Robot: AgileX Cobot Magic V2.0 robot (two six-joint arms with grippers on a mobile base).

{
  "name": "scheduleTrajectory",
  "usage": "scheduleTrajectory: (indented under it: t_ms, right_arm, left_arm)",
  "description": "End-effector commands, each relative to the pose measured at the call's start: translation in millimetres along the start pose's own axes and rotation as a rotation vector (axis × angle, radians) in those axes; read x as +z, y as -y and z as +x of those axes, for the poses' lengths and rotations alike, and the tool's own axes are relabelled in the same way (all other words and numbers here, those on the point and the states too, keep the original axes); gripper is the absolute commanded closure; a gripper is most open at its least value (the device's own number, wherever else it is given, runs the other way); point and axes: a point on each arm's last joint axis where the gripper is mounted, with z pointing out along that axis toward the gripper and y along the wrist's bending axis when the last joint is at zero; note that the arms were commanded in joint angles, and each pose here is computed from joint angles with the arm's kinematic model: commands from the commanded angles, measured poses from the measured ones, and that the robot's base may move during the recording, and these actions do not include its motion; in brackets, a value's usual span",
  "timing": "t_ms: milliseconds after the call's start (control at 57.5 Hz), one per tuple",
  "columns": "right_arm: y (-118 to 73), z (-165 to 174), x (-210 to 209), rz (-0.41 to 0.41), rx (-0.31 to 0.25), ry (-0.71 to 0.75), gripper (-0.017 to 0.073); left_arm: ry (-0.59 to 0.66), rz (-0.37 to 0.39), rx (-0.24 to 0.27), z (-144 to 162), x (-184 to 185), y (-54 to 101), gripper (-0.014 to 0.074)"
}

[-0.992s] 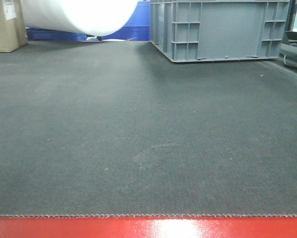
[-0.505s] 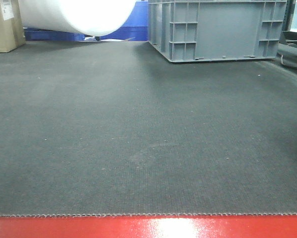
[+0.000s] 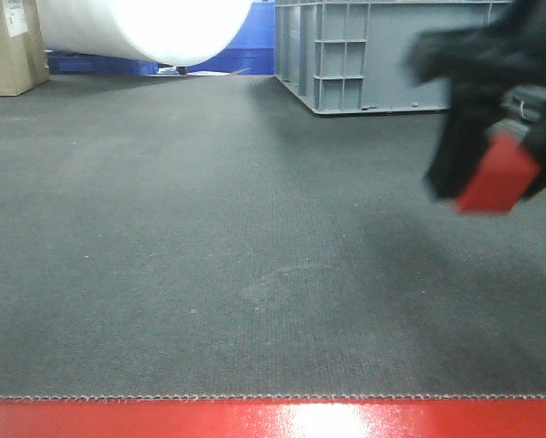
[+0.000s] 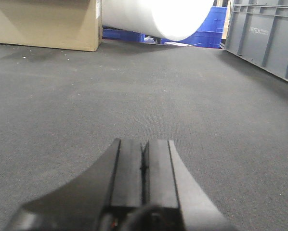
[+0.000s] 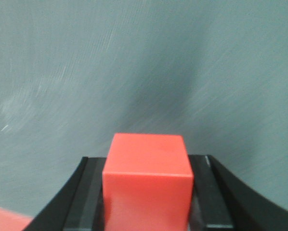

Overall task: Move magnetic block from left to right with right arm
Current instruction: 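Lower the red cube onto the table with the right gripper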

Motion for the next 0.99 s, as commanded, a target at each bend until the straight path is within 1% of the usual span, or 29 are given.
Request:
scheduleTrajectory:
  t_ms: [0,35,174,226,278,365,435,539,679,766,853,975]
  right_arm:
    - [-23.6,-12.9,-4.8,0.017,0.072,-0.034,0.0256]
    - [-30.3,-14.7,0.4,0.032,0.074,-0.067,0.0256]
    - [-62.8,-25.7,9.2,0.055,0.026,-0.144,0.0256]
    - [-73.3,-30.1,14.3,0.055,0.019,-0.161,0.0256]
    - [-82.1,-34.0,21.6,0.054,0.032,-0.177,0.0256]
    - [-96.8,-41.6,30.1,0.040,0.074,-0.202,0.0256]
    - [-106.0,-44.2,37.4,0.043,0.098,-0.217,0.0256]
    - [-119.4,-45.0,43.0,0.044,0.096,-0.229,0.0256]
    - [-129.3,-45.1,53.1,0.046,0.086,-0.238,0.0256]
    - [-132.2,-45.8,57.2,0.049,0.099,-0.240,0.0256]
    - [-132.3,-45.7,58.7,0.054,0.115,-0.242,0.0256]
    - [-132.0,-45.4,61.0,0.061,0.114,-0.245,0.0256]
  left_arm:
    - [0.082,0.007,-0.011,-5.2,-0.7,0.2,0.0720]
    - [0.082,0.007,-0.011,-5.2,-0.7,0.2,0.0720]
    - [0.082,0.007,-0.011,-5.2,-0.7,0.2,0.0720]
    - [0.082,0.007,-0.011,-5.2,-0.7,0.2,0.0720]
    - [0.082,0.007,-0.011,-5.2,-0.7,0.2,0.0720]
    - [0.082,0.007,-0.011,-5.2,-0.7,0.2,0.0720]
    - [0.082,0.007,-0.011,-5.2,-0.7,0.2,0.0720]
    - [0.082,0.007,-0.011,-5.2,-0.7,0.2,0.0720]
    - [0.082,0.007,-0.011,-5.2,-0.7,0.2,0.0720]
    - [0.082,0.007,-0.011,-5.2,-0.7,0.2,0.0720]
    - [0.082,0.007,-0.011,-5.2,-0.7,0.2,0.0720]
    - [0.082,0.007,-0.011,-5.2,-0.7,0.2,0.0720]
